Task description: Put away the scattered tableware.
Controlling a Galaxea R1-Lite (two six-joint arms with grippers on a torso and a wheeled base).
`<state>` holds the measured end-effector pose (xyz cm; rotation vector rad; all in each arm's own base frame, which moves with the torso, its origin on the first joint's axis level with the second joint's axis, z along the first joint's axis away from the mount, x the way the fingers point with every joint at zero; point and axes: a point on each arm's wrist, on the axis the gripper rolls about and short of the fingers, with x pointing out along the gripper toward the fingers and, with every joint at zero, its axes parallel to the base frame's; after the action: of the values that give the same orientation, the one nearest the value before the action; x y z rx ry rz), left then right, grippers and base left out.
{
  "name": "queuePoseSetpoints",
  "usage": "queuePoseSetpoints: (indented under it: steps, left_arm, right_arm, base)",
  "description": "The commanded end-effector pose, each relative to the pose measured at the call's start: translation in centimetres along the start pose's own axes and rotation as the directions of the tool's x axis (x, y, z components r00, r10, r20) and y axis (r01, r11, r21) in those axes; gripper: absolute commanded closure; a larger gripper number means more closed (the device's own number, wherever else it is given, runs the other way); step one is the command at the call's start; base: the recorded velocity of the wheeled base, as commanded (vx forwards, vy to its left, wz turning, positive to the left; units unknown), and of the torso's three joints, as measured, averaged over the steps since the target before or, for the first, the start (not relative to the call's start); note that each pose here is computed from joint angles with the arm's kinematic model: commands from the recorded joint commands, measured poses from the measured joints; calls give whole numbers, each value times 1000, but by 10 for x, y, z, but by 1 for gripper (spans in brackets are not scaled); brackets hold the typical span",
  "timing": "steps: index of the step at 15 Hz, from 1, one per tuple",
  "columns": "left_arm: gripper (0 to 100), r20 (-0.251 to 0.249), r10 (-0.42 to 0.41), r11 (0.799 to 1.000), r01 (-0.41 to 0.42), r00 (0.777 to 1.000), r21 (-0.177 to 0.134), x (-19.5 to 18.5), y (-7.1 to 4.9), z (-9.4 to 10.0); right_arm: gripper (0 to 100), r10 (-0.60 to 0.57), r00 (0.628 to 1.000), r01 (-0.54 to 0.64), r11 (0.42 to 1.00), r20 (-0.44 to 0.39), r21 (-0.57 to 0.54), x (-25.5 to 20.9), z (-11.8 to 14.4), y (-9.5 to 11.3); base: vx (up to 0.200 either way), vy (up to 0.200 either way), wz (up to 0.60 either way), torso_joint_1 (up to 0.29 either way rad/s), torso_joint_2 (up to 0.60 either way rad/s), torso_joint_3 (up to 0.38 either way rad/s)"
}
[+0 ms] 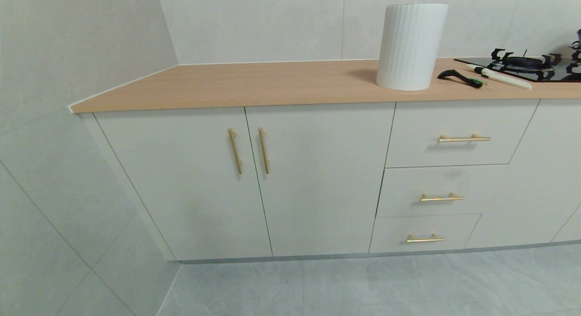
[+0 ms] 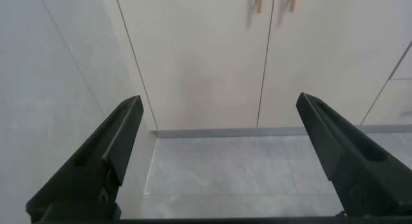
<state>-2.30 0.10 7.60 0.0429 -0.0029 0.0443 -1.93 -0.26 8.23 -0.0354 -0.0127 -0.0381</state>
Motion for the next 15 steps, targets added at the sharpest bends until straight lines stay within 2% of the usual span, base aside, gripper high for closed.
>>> queuePoseSetpoints:
  steps: [1,3,4,5,7,8,10,11,13,15]
  left_arm:
    - [0,-1,0,1000,0,1000,-2,0,0,0]
    - [0,-1,0,1000,0,1000,-2,0,0,0]
    - [0,-1,0,1000,0,1000,-3,0,0,0]
    - [0,-1,0,1000,0,1000,-2,0,0,0]
    - [0,-1,0,1000,0,1000,-12,0,0,0]
    - [0,-1,0,1000,0,1000,-15,0,0,0]
    - [0,-1,0,1000,0,1000,-15,0,0,0]
    - [0,-1,0,1000,0,1000,-20,0,0,0]
    - [0,-1,0,999,0,1000,-37,0,0,0]
    - [0,-1,0,999,0,1000,-40,0,0,0]
  right_arm:
    - [0,10,999,-10,1000,-37,-5,3,1,0]
    - [0,-96,995,96,995,-38,-1,3,0,-2]
    - [0,-106,994,106,994,-35,-2,2,0,-2]
    - [0,-153,987,155,987,39,-51,-4,-1,-2]
    - [0,-218,975,219,975,34,-31,-4,-1,-3]
    - [0,-212,977,212,977,32,-3,-4,-1,-3]
    - [0,-100,994,98,994,33,39,-4,-1,-1]
    - [0,45,998,-44,999,-33,30,-4,-8,3]
    - [0,54,998,-53,998,-13,33,-4,-7,3]
    - [0,55,998,-55,998,-13,33,-4,-7,3]
  base:
    - [0,0,0,0,0,0]
    - [0,0,0,0,0,0]
    - [0,0,0,0,0,0]
    - [0,0,0,0,0,0]
    - [0,0,0,0,0,0]
    - [0,0,0,0,0,0]
    - [0,0,0,0,0,0]
    - [0,0,0,0,0,0]
    - [0,0,0,0,0,0]
    - [0,0,0,0,0,0]
